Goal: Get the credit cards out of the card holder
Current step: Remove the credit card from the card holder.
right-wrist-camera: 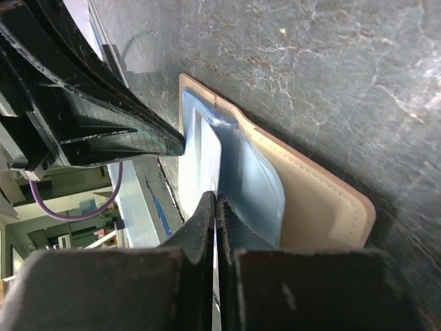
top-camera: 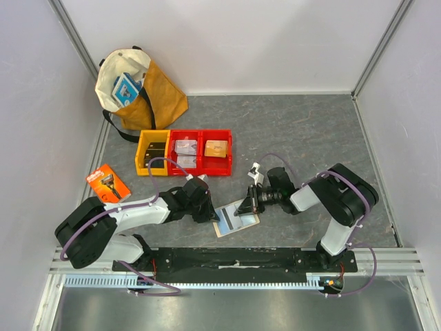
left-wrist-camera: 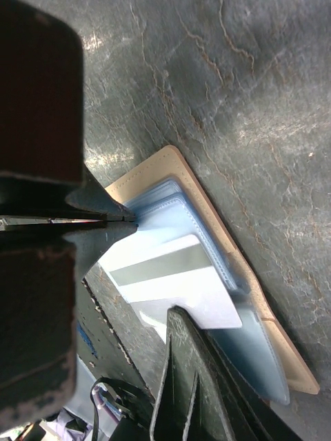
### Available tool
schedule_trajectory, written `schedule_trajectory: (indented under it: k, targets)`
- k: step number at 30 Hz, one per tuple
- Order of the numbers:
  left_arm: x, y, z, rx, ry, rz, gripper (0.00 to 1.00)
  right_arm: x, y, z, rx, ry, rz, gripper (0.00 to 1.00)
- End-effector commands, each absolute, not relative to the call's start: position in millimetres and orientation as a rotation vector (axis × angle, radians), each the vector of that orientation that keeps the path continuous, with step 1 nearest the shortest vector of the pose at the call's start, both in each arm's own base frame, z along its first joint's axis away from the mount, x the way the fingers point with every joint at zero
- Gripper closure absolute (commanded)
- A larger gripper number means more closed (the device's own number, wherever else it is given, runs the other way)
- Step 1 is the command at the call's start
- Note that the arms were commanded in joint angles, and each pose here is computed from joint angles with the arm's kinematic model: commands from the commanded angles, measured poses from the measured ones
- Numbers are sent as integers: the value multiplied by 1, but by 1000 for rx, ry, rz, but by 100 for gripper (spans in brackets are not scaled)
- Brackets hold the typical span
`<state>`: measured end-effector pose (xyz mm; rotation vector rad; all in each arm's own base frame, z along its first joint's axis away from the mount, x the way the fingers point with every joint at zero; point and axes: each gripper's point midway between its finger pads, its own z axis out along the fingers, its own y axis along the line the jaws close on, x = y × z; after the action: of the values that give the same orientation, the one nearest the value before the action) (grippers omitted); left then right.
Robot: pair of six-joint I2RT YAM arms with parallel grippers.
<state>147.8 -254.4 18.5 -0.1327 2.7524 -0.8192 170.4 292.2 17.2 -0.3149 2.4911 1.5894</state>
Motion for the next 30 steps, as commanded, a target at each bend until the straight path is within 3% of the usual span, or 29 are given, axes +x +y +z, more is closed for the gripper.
schedule_trajectory:
  k: [1, 12, 20, 27, 30]
  targets:
    - [134, -229, -8, -159, 2835, -663, 98, 180, 275, 16, -321, 2497, 1459, 100]
    - [139, -234, -1, -152, 2810, -688, 96, 214, 224, 45, -337, 2466, 1056, 100]
    - [163, -258, 52, -140, 2666, -825, 68, 233, 208, 118, -427, 2242, 883, 100]
    - [193, -272, 129, -181, 2463, -940, 32, 239, 200, 178, -563, 1988, 701, 100]
    - [201, -278, 165, -207, 2375, -1009, 25, 241, 201, 202, -598, 1881, 613, 100]
